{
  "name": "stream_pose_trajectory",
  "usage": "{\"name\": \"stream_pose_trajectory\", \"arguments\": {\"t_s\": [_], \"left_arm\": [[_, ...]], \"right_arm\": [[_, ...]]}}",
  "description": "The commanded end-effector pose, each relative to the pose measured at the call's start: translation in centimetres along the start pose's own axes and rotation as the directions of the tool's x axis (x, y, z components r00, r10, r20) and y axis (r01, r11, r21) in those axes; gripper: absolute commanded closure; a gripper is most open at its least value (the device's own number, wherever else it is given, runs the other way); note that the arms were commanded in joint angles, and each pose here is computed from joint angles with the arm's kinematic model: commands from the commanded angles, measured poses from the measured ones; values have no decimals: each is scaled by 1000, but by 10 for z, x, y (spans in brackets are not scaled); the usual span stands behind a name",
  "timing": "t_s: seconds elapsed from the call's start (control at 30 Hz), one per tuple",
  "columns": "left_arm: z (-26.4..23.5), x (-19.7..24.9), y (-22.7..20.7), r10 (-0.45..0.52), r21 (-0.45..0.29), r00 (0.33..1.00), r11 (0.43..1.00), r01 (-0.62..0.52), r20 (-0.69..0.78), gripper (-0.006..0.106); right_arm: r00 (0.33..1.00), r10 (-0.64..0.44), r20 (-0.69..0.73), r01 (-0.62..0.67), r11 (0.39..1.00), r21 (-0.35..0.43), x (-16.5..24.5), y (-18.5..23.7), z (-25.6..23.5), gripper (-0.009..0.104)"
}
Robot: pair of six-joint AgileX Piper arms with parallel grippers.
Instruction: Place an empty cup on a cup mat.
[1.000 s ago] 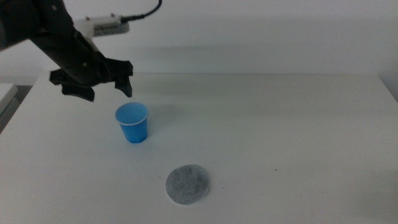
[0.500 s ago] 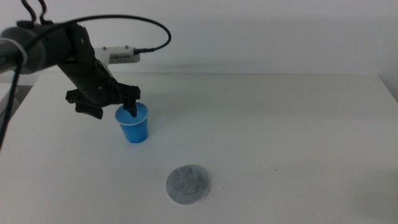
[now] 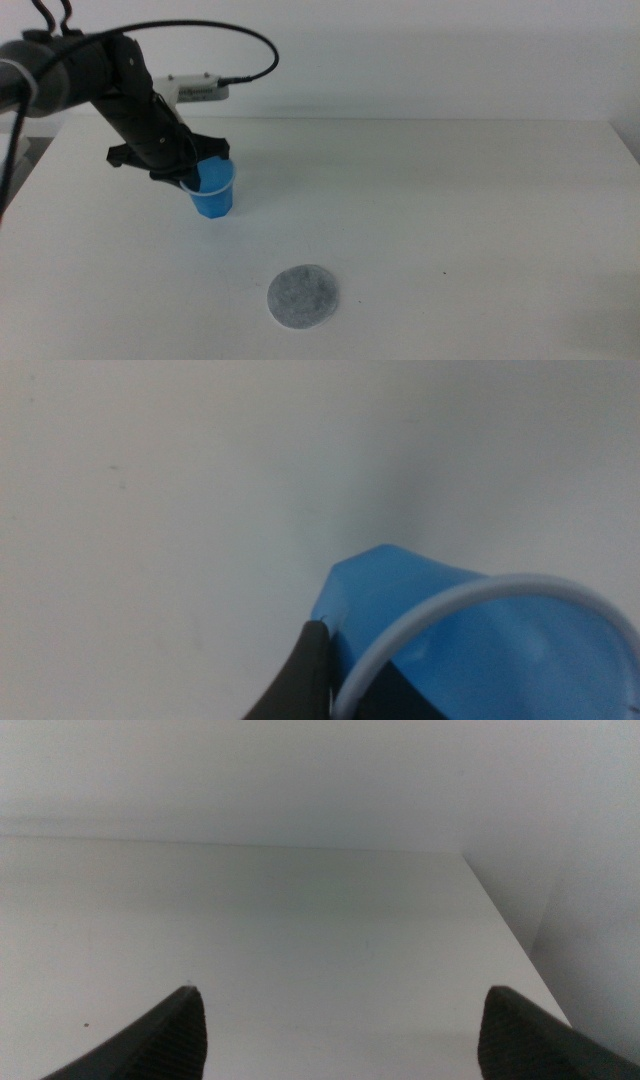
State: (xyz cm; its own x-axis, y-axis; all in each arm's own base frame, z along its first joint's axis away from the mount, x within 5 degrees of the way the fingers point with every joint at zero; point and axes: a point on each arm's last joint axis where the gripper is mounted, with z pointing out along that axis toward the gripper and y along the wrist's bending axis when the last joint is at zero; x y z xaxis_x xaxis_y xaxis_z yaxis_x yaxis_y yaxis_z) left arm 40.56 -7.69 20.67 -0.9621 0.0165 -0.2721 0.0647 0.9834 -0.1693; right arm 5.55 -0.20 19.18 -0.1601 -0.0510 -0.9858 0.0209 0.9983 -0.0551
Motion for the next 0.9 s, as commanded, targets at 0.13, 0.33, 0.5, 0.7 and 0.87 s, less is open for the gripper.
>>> {"name": "stream_pose_trajectory", "arguments": {"t_s": [0.13,0.33,0.5,0.7,0.87], "left_arm": [[-36,39,-62,75,71,997,995,-77,19,102],[-24,83,-110,164,107,986,981,-160,-33,102],[-10,108,-126,192,109,978,977,-183,-79,102],[-1,117,-127,176,101,980,981,-167,-97,100],[0,115,-125,182,82,980,981,-176,-76,74]], "right_arm": [[1000,-11,8,11,1000,1,0,0,0,2],[1000,-11,8,11,1000,1,0,0,0,2],[1000,-11,8,11,1000,1,0,0,0,2],[1000,-11,8,11,1000,1,0,0,0,2],[1000,-11,8,11,1000,1,0,0,0,2]]}}
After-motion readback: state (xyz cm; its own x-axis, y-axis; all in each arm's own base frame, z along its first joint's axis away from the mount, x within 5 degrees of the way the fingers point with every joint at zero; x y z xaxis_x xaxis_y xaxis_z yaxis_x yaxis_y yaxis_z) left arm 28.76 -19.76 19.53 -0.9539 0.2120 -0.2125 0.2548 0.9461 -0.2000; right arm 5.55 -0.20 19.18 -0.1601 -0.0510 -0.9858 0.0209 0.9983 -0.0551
